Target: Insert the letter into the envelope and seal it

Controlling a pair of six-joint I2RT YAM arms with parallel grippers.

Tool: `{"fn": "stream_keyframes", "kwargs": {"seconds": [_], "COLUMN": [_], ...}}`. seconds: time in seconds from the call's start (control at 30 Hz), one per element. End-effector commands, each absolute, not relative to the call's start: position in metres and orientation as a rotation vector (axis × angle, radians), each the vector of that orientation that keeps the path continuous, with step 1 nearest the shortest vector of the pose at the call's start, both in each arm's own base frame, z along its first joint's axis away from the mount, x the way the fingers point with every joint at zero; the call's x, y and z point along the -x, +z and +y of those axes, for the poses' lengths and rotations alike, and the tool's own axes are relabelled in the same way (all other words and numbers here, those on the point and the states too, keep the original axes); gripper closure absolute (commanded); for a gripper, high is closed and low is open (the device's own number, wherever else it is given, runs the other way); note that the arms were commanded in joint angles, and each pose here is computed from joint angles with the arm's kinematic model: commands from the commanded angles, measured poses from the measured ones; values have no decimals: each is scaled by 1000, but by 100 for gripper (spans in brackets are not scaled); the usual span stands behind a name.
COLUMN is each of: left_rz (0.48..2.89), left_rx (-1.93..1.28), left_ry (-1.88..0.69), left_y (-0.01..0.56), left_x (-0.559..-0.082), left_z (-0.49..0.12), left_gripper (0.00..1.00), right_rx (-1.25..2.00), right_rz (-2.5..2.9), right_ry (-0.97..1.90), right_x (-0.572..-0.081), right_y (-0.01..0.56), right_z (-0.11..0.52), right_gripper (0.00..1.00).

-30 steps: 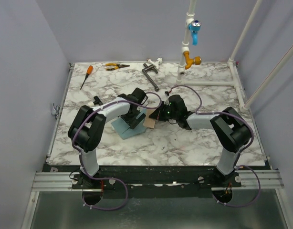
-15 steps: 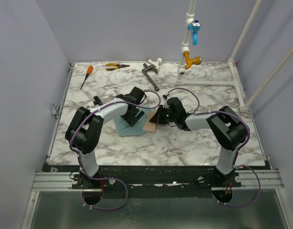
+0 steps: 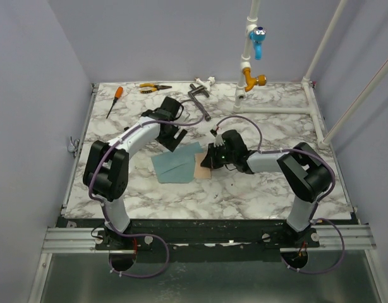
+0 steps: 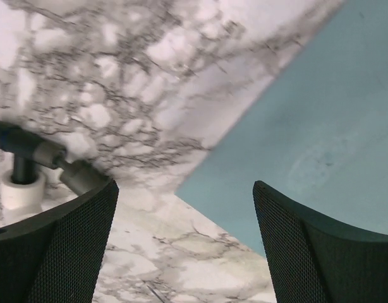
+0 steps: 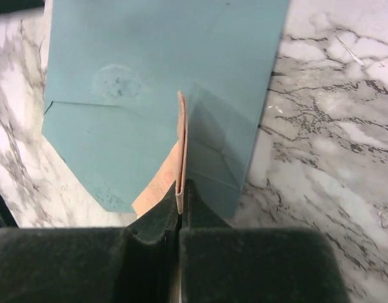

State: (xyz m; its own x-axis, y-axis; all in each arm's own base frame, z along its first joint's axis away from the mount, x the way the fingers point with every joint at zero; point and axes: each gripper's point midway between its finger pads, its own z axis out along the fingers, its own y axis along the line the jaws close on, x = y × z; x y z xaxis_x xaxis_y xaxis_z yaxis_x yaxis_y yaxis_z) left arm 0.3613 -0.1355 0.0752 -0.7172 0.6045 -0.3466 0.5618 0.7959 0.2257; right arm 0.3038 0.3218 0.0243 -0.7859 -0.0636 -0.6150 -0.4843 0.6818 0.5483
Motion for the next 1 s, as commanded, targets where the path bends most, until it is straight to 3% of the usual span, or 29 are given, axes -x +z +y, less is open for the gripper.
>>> {"fn": "stream_keyframes", "kwargs": {"seconds": [0.0,0.2,0.47,0.63,0.77,0.97], "left_rz": [2626,2690,2712,2715,2714,2714], "left_rx": [-810,-802,-811,-792,-802,-814], "left_ry": [211,231,236,178,166,79], "left_y": [76,58,44,42,41,43], "left_x": [-376,-365,-354,-349,-343,-329], "left_z": [-113,-94,-90,-95,-95,-101], "left_gripper": [13,13,12,12,12,11], "right_rx": [714,1132,1276,1366,1345,1407], "right_rz": [2154,1801,1445,1375,1349,1329], "right_ry": [913,612,247,106,129,251], "right_x": [-285,-259,-266,-282,-289,-270], "right_y": [47,78,139,141,150,111], "right_z": [323,346,357,363,378,395], "right_gripper": [99,99,99,99,99,99]}}
